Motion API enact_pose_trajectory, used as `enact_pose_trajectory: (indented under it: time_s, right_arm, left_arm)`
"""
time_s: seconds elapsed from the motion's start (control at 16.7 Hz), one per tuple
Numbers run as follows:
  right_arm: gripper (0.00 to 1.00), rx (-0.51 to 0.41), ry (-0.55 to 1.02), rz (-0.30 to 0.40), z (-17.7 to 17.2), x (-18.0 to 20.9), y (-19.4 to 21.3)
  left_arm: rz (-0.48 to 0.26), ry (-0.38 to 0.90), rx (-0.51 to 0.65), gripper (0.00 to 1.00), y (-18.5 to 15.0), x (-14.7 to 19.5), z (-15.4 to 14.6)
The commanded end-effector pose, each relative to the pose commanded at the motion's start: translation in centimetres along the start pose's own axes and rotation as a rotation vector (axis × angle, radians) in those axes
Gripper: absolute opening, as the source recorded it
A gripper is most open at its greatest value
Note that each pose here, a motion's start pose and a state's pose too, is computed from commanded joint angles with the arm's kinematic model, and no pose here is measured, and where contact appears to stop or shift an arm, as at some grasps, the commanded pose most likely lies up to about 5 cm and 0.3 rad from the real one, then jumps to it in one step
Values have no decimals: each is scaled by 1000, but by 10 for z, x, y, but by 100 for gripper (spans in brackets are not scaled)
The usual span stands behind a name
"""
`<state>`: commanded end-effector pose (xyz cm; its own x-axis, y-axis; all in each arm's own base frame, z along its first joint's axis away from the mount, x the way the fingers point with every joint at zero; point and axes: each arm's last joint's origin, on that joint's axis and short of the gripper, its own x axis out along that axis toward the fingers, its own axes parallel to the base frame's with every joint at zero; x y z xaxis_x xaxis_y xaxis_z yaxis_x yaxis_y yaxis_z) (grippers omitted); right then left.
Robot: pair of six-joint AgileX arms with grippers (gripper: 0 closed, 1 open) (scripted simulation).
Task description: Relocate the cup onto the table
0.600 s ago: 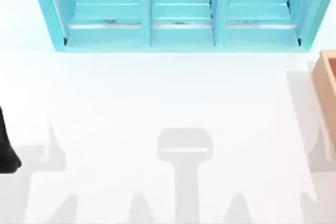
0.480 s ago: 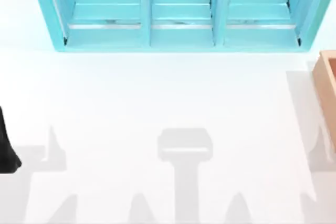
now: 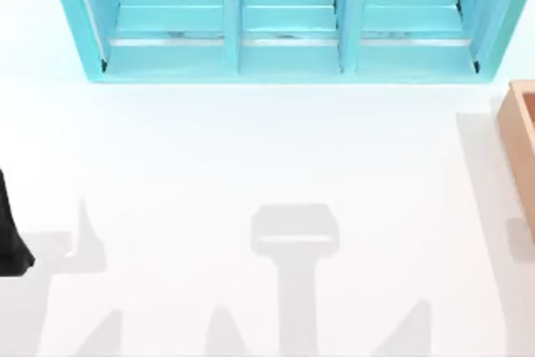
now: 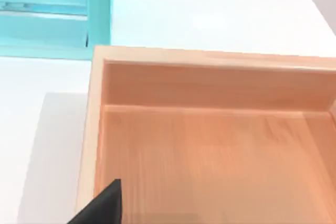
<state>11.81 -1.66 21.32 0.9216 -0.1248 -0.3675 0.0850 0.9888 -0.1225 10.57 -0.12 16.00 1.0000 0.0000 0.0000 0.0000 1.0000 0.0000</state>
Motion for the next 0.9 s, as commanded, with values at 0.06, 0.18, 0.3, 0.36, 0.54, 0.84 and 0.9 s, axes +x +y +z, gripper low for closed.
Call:
enact_pose_trajectory:
  time_s: [0.06,0.18,0.3,0.36,0.54,0.84,0.9]
  right_arm:
    - [100,-13,89,-9,10,3,-4]
    - [100,-33,282,-15,31,14,-14]
    - [100,-43,481,-5,49,31,-25]
    - [100,-44,579,5,57,42,-31]
    - [100,-35,845,49,73,74,-52]
    - [100,-4,1127,130,83,113,-86]
    - [100,2,1155,141,84,116,-91]
  left_arm:
    - [0,0,0,100,0,0,0]
    - [0,0,0,100,0,0,0]
    - [0,0,0,100,0,0,0]
    - [0,0,0,100,0,0,0]
    - [0,0,0,100,0,0,0]
    - [0,0,0,100,0,0,0]
    - [0,0,0,100,0,0,0]
